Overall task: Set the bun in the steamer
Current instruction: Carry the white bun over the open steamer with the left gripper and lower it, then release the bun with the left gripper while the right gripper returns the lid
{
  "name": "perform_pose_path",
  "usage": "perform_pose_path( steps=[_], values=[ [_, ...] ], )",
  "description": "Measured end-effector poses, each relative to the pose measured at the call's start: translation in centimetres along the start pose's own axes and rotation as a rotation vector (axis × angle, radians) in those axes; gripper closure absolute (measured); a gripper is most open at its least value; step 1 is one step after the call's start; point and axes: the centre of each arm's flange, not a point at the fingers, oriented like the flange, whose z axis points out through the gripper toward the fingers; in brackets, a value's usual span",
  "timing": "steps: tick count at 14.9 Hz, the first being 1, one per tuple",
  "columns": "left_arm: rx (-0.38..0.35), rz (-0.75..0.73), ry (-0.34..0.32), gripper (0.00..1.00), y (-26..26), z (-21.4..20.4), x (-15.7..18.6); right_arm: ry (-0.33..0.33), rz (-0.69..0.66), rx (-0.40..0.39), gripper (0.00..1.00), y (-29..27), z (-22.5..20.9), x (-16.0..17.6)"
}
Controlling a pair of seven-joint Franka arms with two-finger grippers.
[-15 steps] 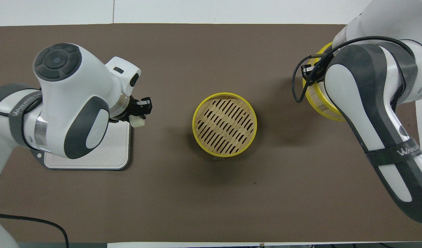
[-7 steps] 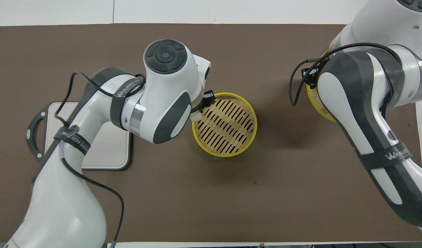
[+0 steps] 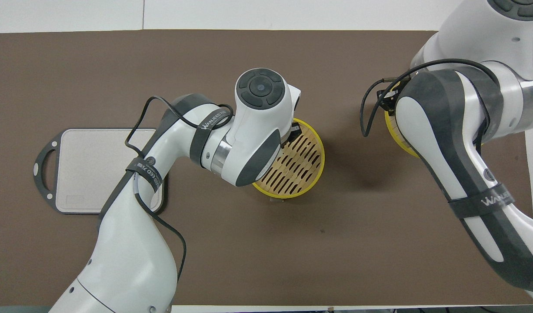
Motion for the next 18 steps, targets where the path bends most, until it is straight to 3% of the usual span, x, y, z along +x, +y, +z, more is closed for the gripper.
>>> perform_pose_path(
  steps=[3, 13, 14, 18],
  values=[
    [0.001, 0.011, 0.002, 0.58, 1.6, 2.5, -1.8, -0.004, -0.001, -0.002, 0.91, 0.0, 0.3, -0.2],
    [0.031, -0.008, -0.007, 0.55, 0.4, 5.9, -1.5, -0.01, 0.008, -0.005, 0.91, 0.6, 0.9, -0.5],
    [0.031, -0.007, -0.008, 0.51, 0.4, 5.9, -1.5, -0.004, 0.009, -0.004, 0.91, 0.6, 0.9, -0.5],
    [0.028, -0.018, -0.005, 0.12, 0.5, 5.5, -1.8, 0.016, -0.004, 0.0, 0.91, 0.7, 0.9, -0.4]
  ],
)
